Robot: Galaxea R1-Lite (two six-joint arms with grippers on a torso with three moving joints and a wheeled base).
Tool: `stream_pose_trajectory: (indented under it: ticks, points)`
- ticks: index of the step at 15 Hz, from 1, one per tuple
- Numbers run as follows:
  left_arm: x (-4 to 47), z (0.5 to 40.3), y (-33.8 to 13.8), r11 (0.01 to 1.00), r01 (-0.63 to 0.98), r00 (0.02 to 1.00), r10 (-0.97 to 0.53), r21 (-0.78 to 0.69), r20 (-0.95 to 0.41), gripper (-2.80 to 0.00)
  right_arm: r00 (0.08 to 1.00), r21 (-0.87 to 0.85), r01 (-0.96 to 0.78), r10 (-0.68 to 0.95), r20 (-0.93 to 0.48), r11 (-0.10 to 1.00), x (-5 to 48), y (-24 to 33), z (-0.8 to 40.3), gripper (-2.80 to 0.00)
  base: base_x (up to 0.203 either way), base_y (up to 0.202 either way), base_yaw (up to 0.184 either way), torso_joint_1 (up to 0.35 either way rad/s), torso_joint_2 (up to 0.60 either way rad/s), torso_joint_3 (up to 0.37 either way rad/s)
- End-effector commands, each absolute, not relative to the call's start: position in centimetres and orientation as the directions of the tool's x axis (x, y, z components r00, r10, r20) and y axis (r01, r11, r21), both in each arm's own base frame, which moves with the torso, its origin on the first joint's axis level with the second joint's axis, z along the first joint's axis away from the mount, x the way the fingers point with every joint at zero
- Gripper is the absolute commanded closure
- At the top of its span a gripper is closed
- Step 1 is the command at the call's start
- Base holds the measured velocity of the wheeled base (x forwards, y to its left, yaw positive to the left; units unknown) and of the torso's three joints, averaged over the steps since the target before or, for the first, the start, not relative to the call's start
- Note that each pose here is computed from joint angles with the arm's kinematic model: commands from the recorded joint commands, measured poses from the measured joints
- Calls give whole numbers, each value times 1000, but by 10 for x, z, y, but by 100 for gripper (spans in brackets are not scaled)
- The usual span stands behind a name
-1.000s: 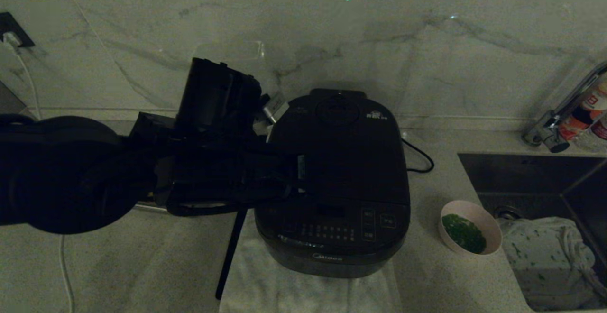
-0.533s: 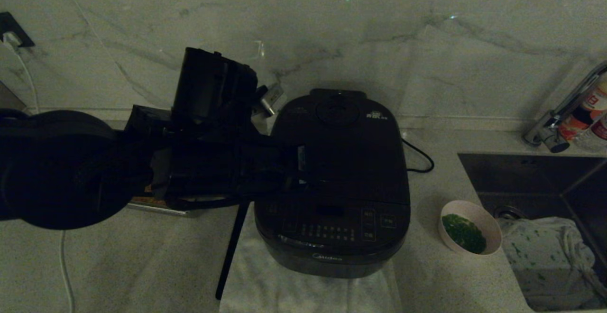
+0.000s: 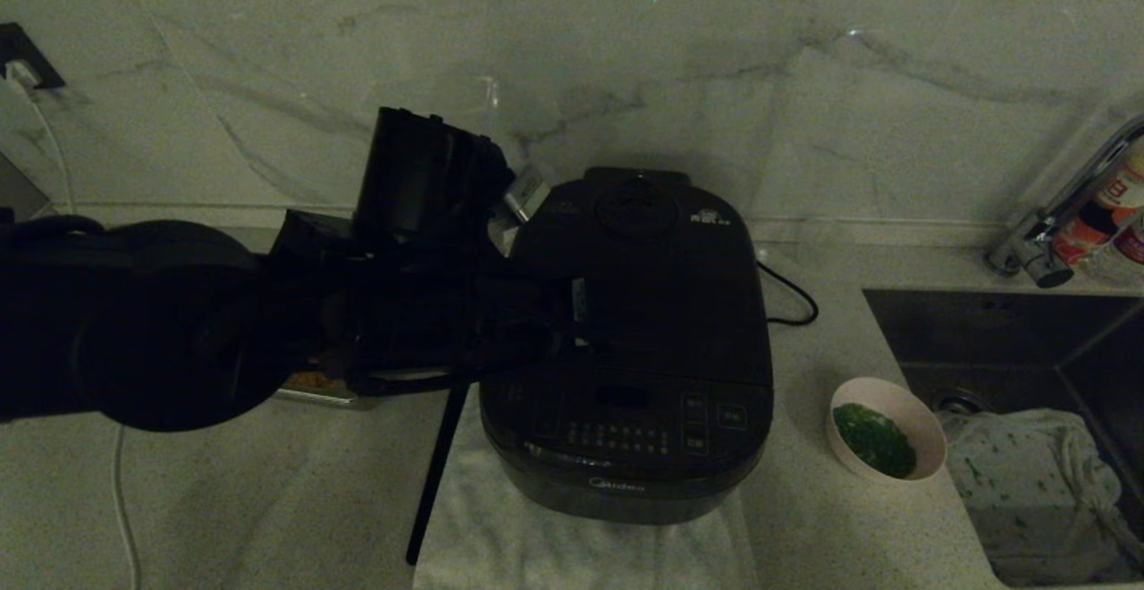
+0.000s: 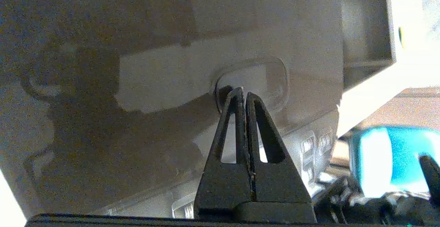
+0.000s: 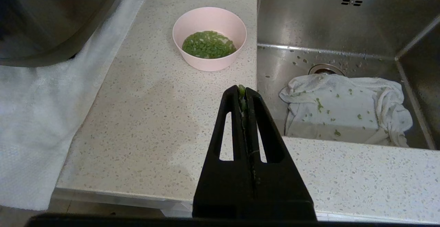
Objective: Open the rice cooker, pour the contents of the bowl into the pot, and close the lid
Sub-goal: Open the rice cooker
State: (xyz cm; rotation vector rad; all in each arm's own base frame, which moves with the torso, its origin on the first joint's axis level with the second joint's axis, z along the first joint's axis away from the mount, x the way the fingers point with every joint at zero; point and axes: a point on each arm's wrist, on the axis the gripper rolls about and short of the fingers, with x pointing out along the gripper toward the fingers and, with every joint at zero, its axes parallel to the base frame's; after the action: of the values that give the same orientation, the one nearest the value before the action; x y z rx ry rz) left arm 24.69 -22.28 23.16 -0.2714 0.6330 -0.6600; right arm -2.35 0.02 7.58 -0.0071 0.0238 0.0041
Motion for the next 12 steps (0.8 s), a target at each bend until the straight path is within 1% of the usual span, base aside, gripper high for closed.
stream_pose_trajectory:
  ticks: [1, 5, 12]
  points:
    - [247, 227, -223, 768, 478, 609, -640, -427, -469, 0, 1000, -7, -5, 5, -24, 1000, -24, 0, 76, 0, 0, 0, 0, 0, 0, 0]
    - [245, 229, -222, 767, 478, 608, -641, -428, -469, 0, 1000, -7, -5, 5, -23, 1000, -24, 0, 76, 0, 0, 0, 0, 0, 0, 0]
    - [244, 209, -220, 786, 466, 585, -619, -407, -524, 0, 1000, -7, -5, 5, -23, 1000, -24, 0, 76, 0, 0, 0, 0, 0, 0, 0]
